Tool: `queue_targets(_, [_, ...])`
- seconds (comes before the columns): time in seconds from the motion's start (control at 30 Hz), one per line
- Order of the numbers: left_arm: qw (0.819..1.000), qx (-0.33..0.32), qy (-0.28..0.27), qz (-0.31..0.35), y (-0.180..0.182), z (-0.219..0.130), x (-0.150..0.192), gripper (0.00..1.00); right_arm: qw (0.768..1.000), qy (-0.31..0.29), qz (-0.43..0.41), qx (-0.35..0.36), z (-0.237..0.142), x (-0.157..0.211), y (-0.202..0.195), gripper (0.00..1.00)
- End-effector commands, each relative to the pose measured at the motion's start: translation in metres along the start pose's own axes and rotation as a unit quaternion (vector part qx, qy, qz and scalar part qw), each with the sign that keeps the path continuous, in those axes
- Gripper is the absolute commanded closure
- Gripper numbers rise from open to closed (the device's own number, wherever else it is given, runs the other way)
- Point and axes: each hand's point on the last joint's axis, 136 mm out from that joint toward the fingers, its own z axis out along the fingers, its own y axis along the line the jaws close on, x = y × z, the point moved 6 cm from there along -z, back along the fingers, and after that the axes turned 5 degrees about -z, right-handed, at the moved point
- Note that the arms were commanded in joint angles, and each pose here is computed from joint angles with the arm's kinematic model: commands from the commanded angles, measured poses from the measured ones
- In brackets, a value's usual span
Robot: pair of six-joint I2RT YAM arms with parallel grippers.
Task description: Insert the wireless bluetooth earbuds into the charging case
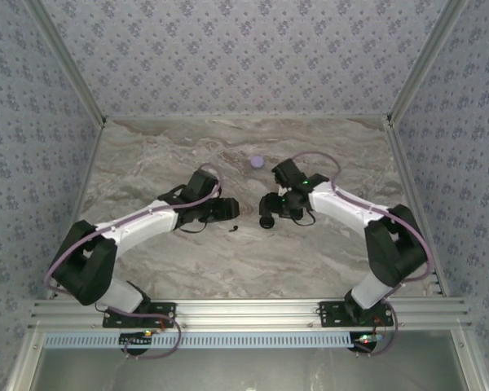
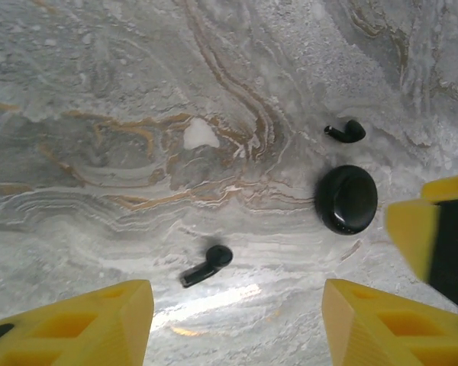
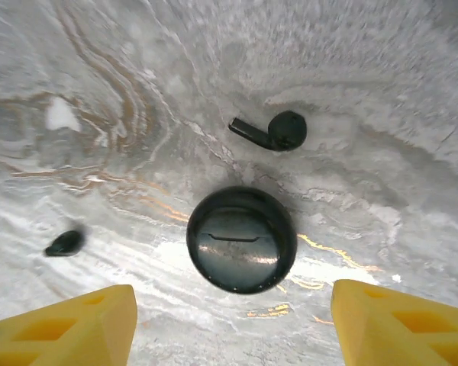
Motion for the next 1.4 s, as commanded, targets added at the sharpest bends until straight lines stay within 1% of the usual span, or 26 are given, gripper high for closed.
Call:
queue_targets(0.0, [0.998,0.063,0.002,-0.009,-0.025,0.011,-0.008,0.40,0.998,0.007,-0.016,-0.058,-0.003,0.005,-0.011,0.31])
queue_targets(0.1, [0.997,0.079,0.015,-0.016,-0.031,0.027,-0.005,0.41,0.997,0.017,-0.009,-0.078,-0.001,0.008,-0.026,0.35])
queue_targets(0.2, [0.996,0.080,0.032,-0.022,-0.035,0.043,0.000,0.43,0.994,0.026,-0.002,-0.104,0.003,0.010,-0.034,0.43])
queue_targets(0.27, [0.995,0.082,0.042,-0.029,-0.038,0.053,0.003,0.46,0.993,0.030,0.004,-0.118,0.007,0.010,-0.037,0.49])
queue_targets(0.43, [0.994,0.086,0.054,-0.037,-0.042,0.069,0.012,0.49,0.989,0.034,0.008,-0.140,0.015,0.011,-0.038,0.57])
queue_targets(0.73, [0.992,0.093,0.074,-0.047,-0.045,0.088,0.019,0.54,0.985,0.053,0.022,-0.163,0.035,0.010,-0.039,0.61])
queue_targets(1.13, [0.991,0.088,0.083,-0.048,-0.042,0.093,0.022,0.57,0.982,0.066,0.030,-0.172,0.049,0.006,-0.040,0.70])
queue_targets(1.37, [0.990,0.090,0.095,-0.050,-0.040,0.097,0.026,0.57,0.983,0.073,0.038,-0.162,0.054,0.008,-0.044,0.73])
